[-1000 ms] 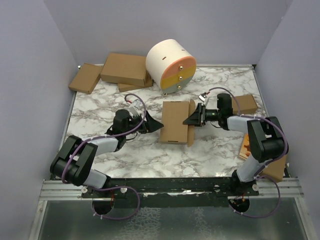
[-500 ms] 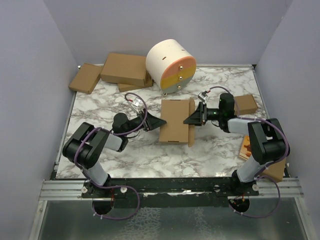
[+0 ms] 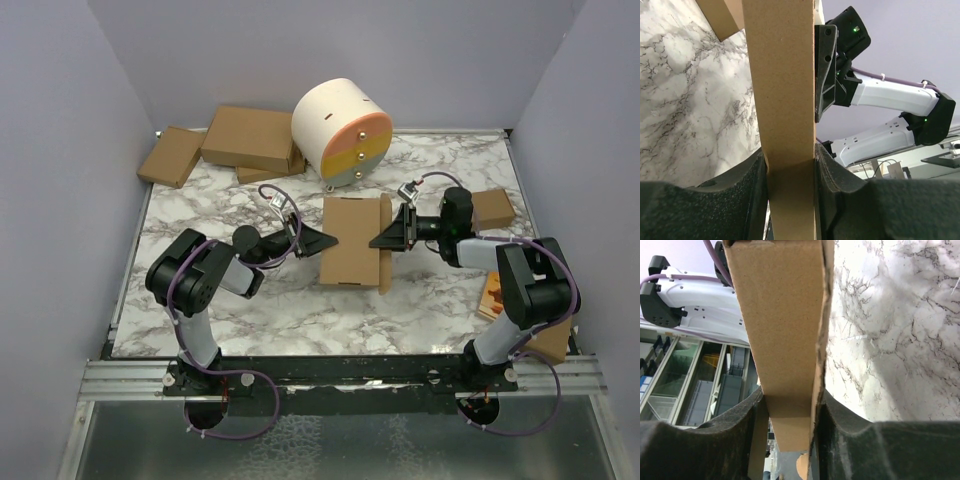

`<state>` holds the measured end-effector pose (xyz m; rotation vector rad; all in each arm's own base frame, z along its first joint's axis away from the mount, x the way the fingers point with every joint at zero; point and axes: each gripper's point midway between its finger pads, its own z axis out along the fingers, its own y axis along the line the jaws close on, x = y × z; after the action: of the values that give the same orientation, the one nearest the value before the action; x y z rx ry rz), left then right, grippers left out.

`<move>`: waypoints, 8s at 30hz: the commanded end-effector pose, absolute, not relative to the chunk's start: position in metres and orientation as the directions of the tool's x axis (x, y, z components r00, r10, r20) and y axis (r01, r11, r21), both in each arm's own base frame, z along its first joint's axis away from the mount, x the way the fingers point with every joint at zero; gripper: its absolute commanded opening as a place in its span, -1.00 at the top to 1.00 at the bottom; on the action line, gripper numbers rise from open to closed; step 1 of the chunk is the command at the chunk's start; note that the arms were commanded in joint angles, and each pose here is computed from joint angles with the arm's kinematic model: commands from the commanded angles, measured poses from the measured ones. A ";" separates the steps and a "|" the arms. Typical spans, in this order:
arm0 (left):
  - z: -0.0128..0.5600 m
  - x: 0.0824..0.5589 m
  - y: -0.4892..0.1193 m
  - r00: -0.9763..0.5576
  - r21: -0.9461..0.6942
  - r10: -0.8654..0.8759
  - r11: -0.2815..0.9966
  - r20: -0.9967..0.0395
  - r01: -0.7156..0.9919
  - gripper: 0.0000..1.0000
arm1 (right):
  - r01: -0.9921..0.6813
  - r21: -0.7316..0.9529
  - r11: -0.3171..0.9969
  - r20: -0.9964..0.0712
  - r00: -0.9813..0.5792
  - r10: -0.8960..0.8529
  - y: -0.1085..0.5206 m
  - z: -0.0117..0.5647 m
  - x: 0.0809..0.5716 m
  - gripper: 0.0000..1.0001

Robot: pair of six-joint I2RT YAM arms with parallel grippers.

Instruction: Fold the paper box

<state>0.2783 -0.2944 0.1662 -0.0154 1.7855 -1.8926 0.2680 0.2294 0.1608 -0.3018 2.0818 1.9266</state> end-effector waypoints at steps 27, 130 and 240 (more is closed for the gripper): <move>0.249 0.280 -0.226 -0.880 -0.922 -0.409 -0.183 -0.244 0.341 0.89 | -0.828 -0.558 -0.063 -0.830 0.555 0.054 0.196 0.265 0.232 -0.93; 0.279 0.278 -0.229 -0.779 -0.855 -0.406 0.008 -0.477 0.519 0.92 | -0.921 -0.364 -0.137 -0.904 0.385 -0.186 0.282 0.250 0.217 0.98; 0.324 0.172 -0.225 0.066 0.049 -0.367 0.055 -0.928 0.997 0.99 | -0.726 -0.678 -0.115 -0.734 0.678 0.048 0.206 0.402 0.201 -0.08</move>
<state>0.1776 -0.2294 0.3040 0.9184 1.0487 -1.3825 0.2225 0.2036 0.3859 -1.5817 0.6581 0.6836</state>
